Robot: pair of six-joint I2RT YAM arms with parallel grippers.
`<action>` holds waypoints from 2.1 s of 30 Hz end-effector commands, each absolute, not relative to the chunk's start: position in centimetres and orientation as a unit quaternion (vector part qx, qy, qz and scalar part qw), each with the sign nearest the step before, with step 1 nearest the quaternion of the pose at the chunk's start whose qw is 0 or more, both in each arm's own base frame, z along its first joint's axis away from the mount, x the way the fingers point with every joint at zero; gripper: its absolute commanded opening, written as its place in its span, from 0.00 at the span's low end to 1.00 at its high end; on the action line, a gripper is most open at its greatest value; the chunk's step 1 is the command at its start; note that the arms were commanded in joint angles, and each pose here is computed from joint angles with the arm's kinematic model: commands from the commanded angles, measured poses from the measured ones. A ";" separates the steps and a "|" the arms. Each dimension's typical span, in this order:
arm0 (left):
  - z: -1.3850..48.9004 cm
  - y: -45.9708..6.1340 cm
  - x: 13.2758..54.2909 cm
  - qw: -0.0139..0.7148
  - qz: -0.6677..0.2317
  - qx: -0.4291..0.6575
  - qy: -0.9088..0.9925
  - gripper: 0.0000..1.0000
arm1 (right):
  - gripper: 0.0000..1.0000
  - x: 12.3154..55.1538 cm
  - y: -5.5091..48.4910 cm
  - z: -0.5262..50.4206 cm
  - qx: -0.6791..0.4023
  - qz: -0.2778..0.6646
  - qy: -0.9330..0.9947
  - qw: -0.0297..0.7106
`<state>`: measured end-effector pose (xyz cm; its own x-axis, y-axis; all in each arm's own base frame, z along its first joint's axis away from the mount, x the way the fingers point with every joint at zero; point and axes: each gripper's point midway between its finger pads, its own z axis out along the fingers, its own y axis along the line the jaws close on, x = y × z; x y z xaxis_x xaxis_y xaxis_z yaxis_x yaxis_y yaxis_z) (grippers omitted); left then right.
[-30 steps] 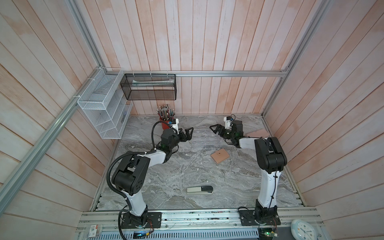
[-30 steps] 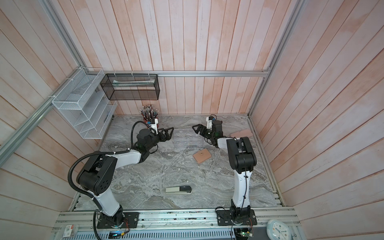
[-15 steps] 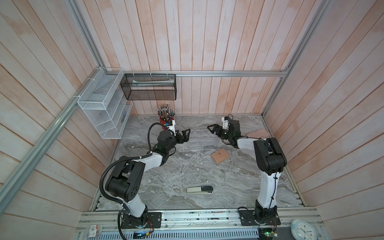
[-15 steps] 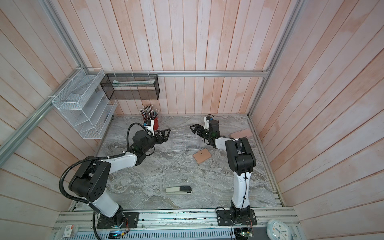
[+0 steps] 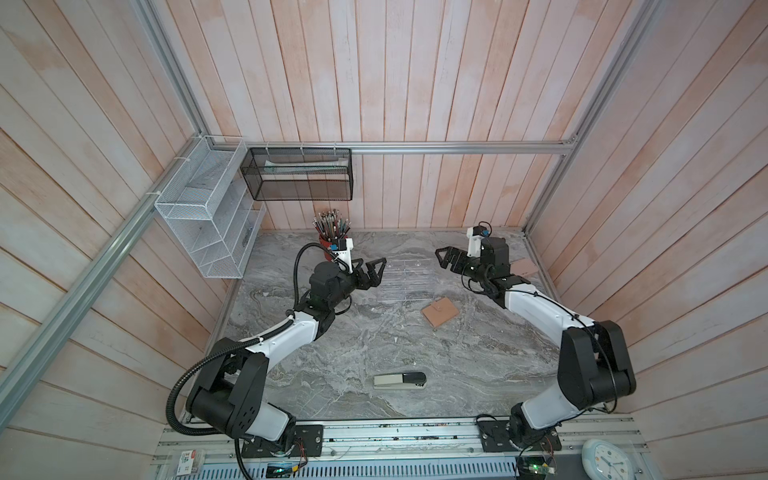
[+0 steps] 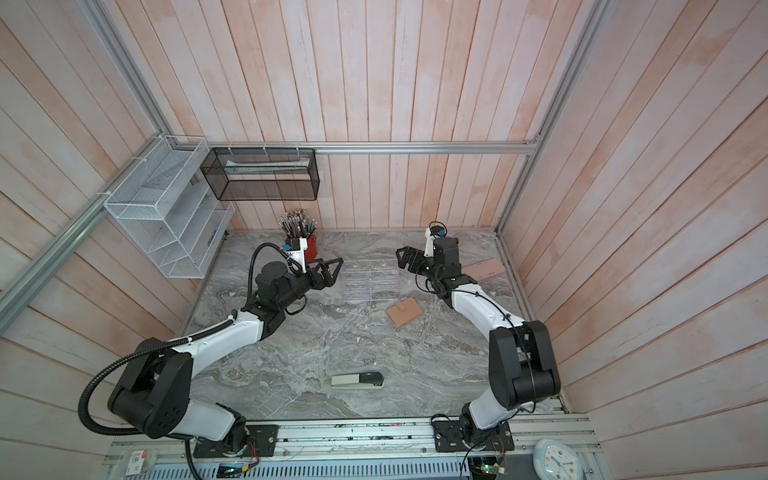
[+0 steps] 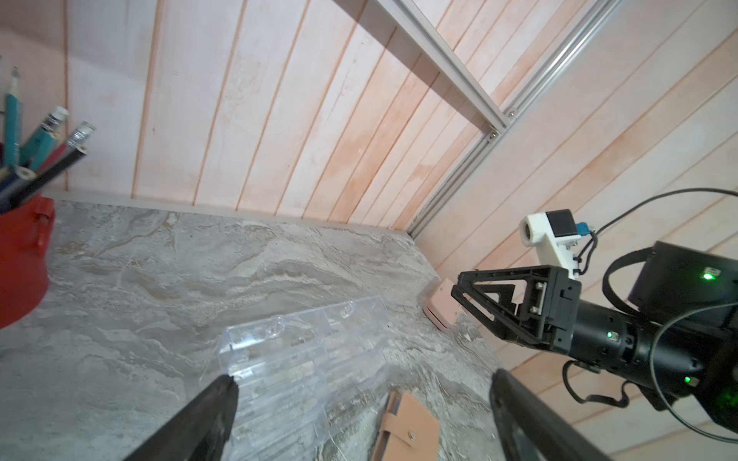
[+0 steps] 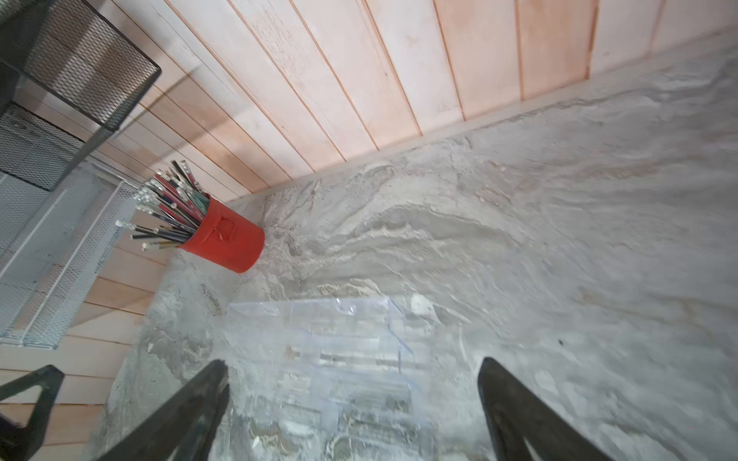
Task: Take the credit cards out of the card holder
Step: Move the storage box to the center of the table, then rotate the card holder at the center of the table.
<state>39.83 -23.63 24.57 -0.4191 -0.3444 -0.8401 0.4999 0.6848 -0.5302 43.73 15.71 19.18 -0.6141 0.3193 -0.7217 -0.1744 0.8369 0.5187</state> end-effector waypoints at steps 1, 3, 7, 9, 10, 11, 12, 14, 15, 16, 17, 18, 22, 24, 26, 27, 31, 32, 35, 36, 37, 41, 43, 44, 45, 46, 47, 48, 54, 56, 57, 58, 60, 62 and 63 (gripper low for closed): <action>22.5 -24.5 37.5 0.485 -0.414 0.057 0.768 1.00 | 0.98 39.8 13.8 14.6 0.048 0.227 0.900 0.368; 22.1 -24.9 36.3 0.473 -0.419 0.059 0.773 1.00 | 0.98 38.2 13.4 13.4 0.047 0.218 0.911 0.347; 21.3 -25.7 33.9 0.454 -0.428 0.068 0.779 1.00 | 0.98 35.7 13.1 11.4 0.044 0.214 0.927 0.306; 20.9 -26.1 33.0 0.442 -0.432 0.072 0.783 1.00 | 0.98 35.0 13.2 10.5 0.043 0.219 0.930 0.293; 20.7 -26.3 32.6 0.436 -0.434 0.073 0.785 1.00 | 0.98 34.8 13.2 10.0 0.042 0.218 0.932 0.288; 20.4 -26.5 32.3 0.430 -0.436 0.073 0.787 1.00 | 0.98 34.6 13.2 9.4 0.042 0.216 0.934 0.282; 20.2 -26.6 32.1 0.425 -0.439 0.072 0.788 1.00 | 0.98 34.5 13.1 9.0 0.041 0.214 0.936 0.277; 20.0 -26.9 31.6 0.415 -0.447 0.070 0.789 1.00 | 0.98 34.5 13.5 8.1 0.033 0.216 0.940 0.262; 19.9 -27.1 31.3 0.411 -0.451 0.070 0.789 1.00 | 0.98 34.5 13.7 7.8 0.028 0.218 0.942 0.254; 19.8 -27.3 31.2 0.407 -0.454 0.070 0.790 1.00 | 0.98 34.5 13.9 7.3 0.025 0.220 0.944 0.245; 19.7 -27.5 31.0 0.402 -0.456 0.071 0.791 1.00 | 0.98 34.6 14.0 6.8 0.022 0.221 0.945 0.238; 19.6 -27.6 30.9 0.400 -0.457 0.072 0.791 1.00 | 0.98 34.7 14.1 6.4 0.019 0.220 0.947 0.233; 19.6 -27.9 30.7 0.393 -0.460 0.073 0.792 1.00 | 0.98 35.5 14.4 5.5 0.007 0.214 0.951 0.224; 19.7 -28.0 30.7 0.393 -0.460 0.073 0.793 1.00 | 0.98 35.9 14.5 5.4 0.001 0.214 0.950 0.225; 19.7 -27.9 30.6 0.395 -0.457 0.075 0.793 1.00 | 0.98 36.1 14.7 5.3 -0.006 0.215 0.951 0.223; 19.6 -27.8 30.7 0.396 -0.455 0.074 0.795 1.00 | 0.98 36.2 14.9 5.3 -0.011 0.219 0.950 0.221; 19.2 -27.8 30.7 0.393 -0.451 0.072 0.798 1.00 | 0.98 36.2 15.2 5.0 -0.018 0.225 0.950 0.214; 19.2 -27.8 30.7 0.391 -0.451 0.071 0.799 1.00 | 0.97 36.2 15.3 5.0 -0.019 0.227 0.950 0.214; 18.9 -27.9 30.8 0.387 -0.453 0.068 0.800 1.00 | 0.95 35.8 15.7 4.8 -0.023 0.237 0.949 0.209; 18.8 -27.9 30.8 0.386 -0.453 0.068 0.801 1.00 | 0.94 35.7 15.9 4.7 -0.024 0.240 0.948 0.206; 18.7 -27.9 30.8 0.385 -0.452 0.068 0.802 1.00 | 0.94 35.6 16.1 4.6 -0.024 0.242 0.949 0.203; 18.3 -27.8 30.9 0.382 -0.446 0.070 0.806 1.00 | 0.92 35.3 16.7 4.4 -0.029 0.247 0.949 0.195; 18.2 -27.8 30.9 0.381 -0.444 0.072 0.807 1.00 | 0.91 35.2 17.1 4.4 -0.031 0.250 0.948 0.195; 18.2 -27.8 30.9 0.380 -0.443 0.072 0.808 1.00 | 0.91 35.1 17.2 4.4 -0.031 0.251 0.948 0.194; 18.2 -27.8 30.9 0.381 -0.442 0.073 0.809 1.00 | 0.91 35.0 17.3 4.4 -0.032 0.253 0.947 0.193; 18.1 -27.8 30.9 0.380 -0.441 0.074 0.810 1.00 | 0.90 35.0 17.4 4.5 -0.031 0.254 0.947 0.194; 18.1 -27.8 30.9 0.381 -0.440 0.074 0.810 1.00 | 0.89 34.9 17.6 4.6 -0.030 0.255 0.947 0.192; 18.1 -27.7 30.9 0.381 -0.439 0.074 0.810 1.00 | 0.89 34.7 17.8 4.7 -0.031 0.257 0.947 0.190; 18.0 -27.3 31.1 0.379 -0.436 0.066 0.814 1.00 | 0.87 32.6 20.4 5.7 -0.031 0.280 0.942 0.182; 17.9 -27.0 31.2 0.375 -0.435 0.058 0.816 1.00 | 0.85 31.9 21.3 6.0 -0.026 0.292 0.939 0.177; 17.8 -26.8 31.3 0.373 -0.434 0.052 0.818 1.00 | 0.85 31.6 21.7 6.2 -0.023 0.297 0.939 0.174; 17.8 -26.5 31.5 0.371 -0.434 0.046 0.819 1.00 | 0.85 31.1 22.1 6.2 -0.019 0.302 0.938 0.172; 17.8 -26.1 31.6 0.370 -0.435 0.038 0.820 1.00 | 0.84 30.3 23.2 6.5 -0.016 0.317 0.933 0.168; 17.5 -25.4 31.8 0.369 -0.431 0.029 0.823 1.00 | 0.84 29.4 24.5 6.5 -0.011 0.332 0.929 0.162; 17.5 -25.2 31.9 0.368 -0.429 0.024 0.824 1.00 | 0.84 29.1 25.2 6.4 -0.013 0.339 0.927 0.158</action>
